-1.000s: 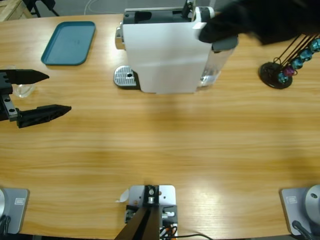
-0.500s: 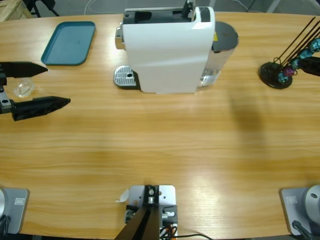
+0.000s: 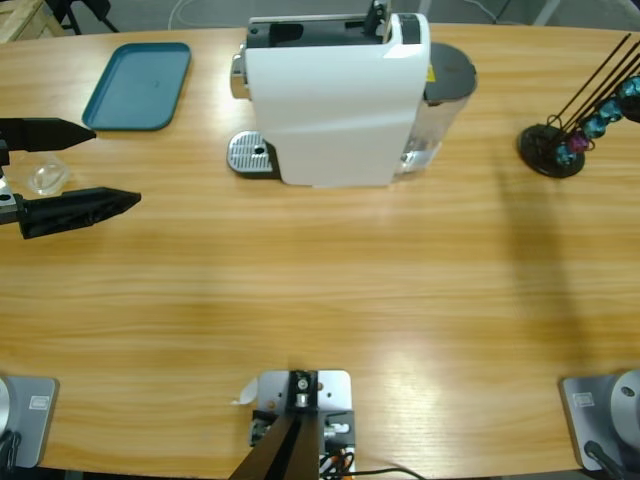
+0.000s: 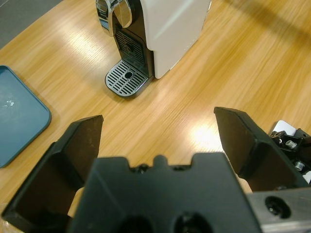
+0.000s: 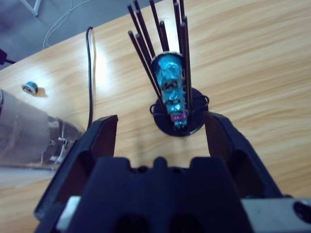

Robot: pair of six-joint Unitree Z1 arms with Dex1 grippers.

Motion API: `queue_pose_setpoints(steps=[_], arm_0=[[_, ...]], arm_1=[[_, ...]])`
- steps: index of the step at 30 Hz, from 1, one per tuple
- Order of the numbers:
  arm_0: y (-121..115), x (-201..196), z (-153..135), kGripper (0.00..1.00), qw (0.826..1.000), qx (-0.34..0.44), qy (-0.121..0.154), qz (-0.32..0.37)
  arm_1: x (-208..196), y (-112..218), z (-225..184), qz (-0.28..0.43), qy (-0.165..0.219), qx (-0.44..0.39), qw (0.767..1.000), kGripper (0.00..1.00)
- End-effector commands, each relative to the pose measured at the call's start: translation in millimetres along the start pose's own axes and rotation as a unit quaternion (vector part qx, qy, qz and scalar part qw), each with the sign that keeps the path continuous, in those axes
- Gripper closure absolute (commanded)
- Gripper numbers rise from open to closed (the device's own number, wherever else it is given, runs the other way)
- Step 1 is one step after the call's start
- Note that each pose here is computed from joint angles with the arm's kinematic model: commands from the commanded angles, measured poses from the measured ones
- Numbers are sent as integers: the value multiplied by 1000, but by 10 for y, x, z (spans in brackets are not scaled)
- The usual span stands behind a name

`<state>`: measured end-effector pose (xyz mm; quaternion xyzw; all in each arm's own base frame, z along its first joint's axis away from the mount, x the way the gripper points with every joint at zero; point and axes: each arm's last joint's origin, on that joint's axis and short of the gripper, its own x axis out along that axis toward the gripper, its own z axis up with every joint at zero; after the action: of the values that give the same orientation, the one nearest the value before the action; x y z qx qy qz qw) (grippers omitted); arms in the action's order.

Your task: Pour coffee

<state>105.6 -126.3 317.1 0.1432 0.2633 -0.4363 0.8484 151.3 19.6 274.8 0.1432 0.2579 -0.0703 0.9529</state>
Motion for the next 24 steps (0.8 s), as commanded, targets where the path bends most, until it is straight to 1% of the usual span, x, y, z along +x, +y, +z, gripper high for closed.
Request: queue_pose_setpoints(steps=[1,7,9,13,14,17,18,19,22,23,24], arm_0=[[-14,52,-28,0,1000,-5,16,-10],[-13,81,3,0,1000,-5,16,-13],[-12,88,7,0,1000,-5,17,-13],[-12,100,1,0,1000,-6,20,-13],[-11,102,1,0,1000,-6,20,-13],[-10,115,4,0,1000,-6,21,-13],[-10,118,5,0,1000,-6,21,-13],[-10,121,5,0,1000,-6,21,-14],[-12,125,6,0,1000,-6,21,-15],[-12,125,5,0,1000,-6,22,-15],[-12,125,6,0,1000,-6,22,-16]], arm_1=[[289,-44,-53,-24,22,-6,999,275],[440,-45,-28,-33,23,-4,999,280],[486,-56,-12,-37,22,-1,999,312],[529,-67,7,-39,21,2,999,330],[538,-68,3,-40,23,1,999,390],[539,-69,4,-41,23,-1,999,427],[539,-70,2,-42,23,-1,999,501],[539,-71,1,-43,22,-2,999,531],[540,-75,7,-45,21,-1,999,535],[539,-75,7,-46,21,-1,999,555],[539,-76,8,-47,20,-1,999,630]])
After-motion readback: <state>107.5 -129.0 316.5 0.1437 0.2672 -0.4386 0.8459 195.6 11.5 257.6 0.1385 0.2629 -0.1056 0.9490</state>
